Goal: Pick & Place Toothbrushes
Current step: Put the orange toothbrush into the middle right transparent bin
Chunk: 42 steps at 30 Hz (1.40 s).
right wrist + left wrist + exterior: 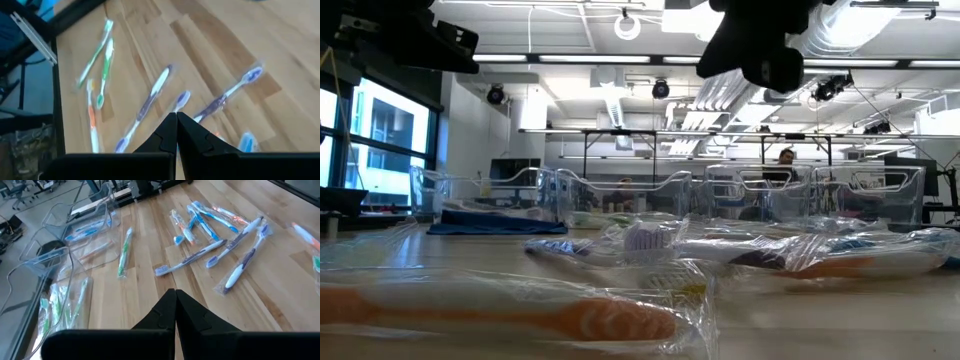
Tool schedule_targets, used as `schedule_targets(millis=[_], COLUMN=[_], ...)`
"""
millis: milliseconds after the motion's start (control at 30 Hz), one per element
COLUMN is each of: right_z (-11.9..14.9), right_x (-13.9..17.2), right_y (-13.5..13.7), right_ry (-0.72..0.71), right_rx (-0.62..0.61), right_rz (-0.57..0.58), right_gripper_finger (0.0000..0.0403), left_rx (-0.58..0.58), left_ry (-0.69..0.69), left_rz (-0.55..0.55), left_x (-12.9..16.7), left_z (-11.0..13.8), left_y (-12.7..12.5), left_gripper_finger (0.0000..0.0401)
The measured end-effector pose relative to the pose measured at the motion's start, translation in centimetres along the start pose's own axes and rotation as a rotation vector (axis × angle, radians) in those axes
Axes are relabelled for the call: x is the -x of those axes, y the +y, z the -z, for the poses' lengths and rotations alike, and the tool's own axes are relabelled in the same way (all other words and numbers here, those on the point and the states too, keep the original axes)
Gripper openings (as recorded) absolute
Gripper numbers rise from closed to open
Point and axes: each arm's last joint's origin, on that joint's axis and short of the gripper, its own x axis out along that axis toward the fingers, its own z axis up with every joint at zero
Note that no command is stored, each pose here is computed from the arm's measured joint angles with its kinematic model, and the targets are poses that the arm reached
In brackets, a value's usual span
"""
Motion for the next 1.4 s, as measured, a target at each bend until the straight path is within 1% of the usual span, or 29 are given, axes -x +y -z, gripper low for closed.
schedule_targets(millis=[167,467,533,667,767,833,967,1133,1400], right_z=[0.9,1.0,1.3,2.6,3.4,3.9,4.6,4.9,4.9], right_x=[-0.8,-0.7,-0.7,-0.4,-0.1,0.1,0.5,0.7,0.7], right_y=[0.4,0.4,0.1,-0.5,-0.9,-1.0,-1.3,-1.7,-1.8], right_ry=[0.036,0.027,0.06,0.15,0.208,0.243,0.312,0.343,0.341], right_rx=[0.024,0.012,-0.019,-0.074,-0.118,-0.125,-0.102,-0.088,-0.069], right_rz=[0.005,0.016,0.045,0.152,0.219,0.247,0.29,0.336,0.339], right_gripper_finger=[0.0002,0.0002,0.0002,0.0002,0.0002,0.0002,0.0002,0.0002,0.0002], left_rx=[0.0,-0.008,-0.007,-0.006,-0.006,-0.007,-0.008,-0.008,-0.008], left_ry=[0.002,0.014,0.021,0.032,0.035,0.043,0.055,0.057,0.057], left_rz=[0.0,0.006,0.027,0.085,0.077,0.056,0.022,0.017,0.017], left_x=[0.0,0.0,0.0,0.0,0.0,0.0,0.0,0.0,0.0], left_z=[0.0,0.1,0.2,0.5,0.5,0.5,0.5,0.6,0.6], left_y=[0.0,0.0,-0.1,-0.4,-0.4,-0.3,-0.2,-0.2,-0.2], left_gripper_finger=[0.0001,0.0001,0.0001,0.0001,0.0001,0.0001,0.0001,0.0001,0.0001])
